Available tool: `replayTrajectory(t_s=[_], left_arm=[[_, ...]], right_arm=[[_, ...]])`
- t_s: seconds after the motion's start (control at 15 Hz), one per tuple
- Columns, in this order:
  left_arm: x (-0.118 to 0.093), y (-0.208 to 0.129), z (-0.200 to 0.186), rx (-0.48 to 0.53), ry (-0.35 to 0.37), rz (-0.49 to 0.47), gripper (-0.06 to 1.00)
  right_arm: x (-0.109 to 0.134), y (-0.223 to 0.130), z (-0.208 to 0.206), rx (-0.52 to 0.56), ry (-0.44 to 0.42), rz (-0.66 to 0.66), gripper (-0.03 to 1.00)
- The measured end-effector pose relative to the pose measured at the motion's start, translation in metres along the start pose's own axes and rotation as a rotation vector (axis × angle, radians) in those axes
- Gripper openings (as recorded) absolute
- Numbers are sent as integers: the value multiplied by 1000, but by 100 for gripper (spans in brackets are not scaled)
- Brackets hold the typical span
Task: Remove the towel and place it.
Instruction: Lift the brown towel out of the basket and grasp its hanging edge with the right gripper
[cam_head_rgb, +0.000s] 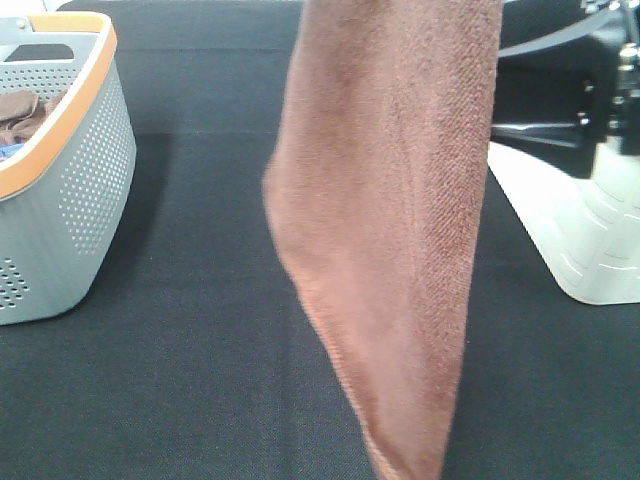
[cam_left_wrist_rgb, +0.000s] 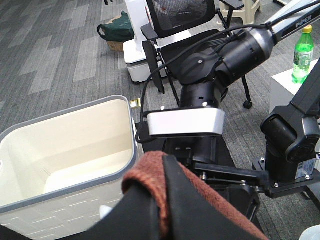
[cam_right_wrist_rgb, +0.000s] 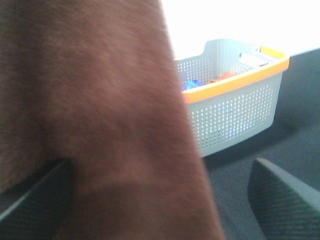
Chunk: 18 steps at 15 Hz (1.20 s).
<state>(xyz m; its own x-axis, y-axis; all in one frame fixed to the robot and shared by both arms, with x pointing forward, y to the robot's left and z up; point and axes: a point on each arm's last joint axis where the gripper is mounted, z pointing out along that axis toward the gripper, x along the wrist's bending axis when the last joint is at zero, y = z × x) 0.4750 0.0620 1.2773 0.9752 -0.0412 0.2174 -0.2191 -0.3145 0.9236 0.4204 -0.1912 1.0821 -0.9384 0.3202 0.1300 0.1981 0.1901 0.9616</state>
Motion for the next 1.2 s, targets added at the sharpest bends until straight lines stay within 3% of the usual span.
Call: replayTrajectory(t_s=[0.4, 0.6, 0.73, 0.93, 1.07, 1.13, 1.2], left_arm=[[0, 0, 0, 0, 0, 0, 0], [0, 0, 0, 0, 0, 1, 0], [0, 0, 0, 0, 0, 1, 0], [0, 0, 0, 0, 0, 1, 0], [0, 0, 0, 2, 1, 2, 0], [0, -1, 0, 6, 3, 2, 0], [1, -2, 0, 19, 9, -5, 0]], right_arm=[[-9, -2, 8, 12, 49, 16, 79], [0, -9, 34, 72, 103, -37, 75], [0, -16, 47, 152, 25, -98, 68], [-3, -19, 52, 193, -48, -137, 47], [-4, -19, 52, 194, -56, -133, 15], [-4, -19, 52, 195, -62, -126, 3], [-5, -19, 52, 195, -74, -108, 0]])
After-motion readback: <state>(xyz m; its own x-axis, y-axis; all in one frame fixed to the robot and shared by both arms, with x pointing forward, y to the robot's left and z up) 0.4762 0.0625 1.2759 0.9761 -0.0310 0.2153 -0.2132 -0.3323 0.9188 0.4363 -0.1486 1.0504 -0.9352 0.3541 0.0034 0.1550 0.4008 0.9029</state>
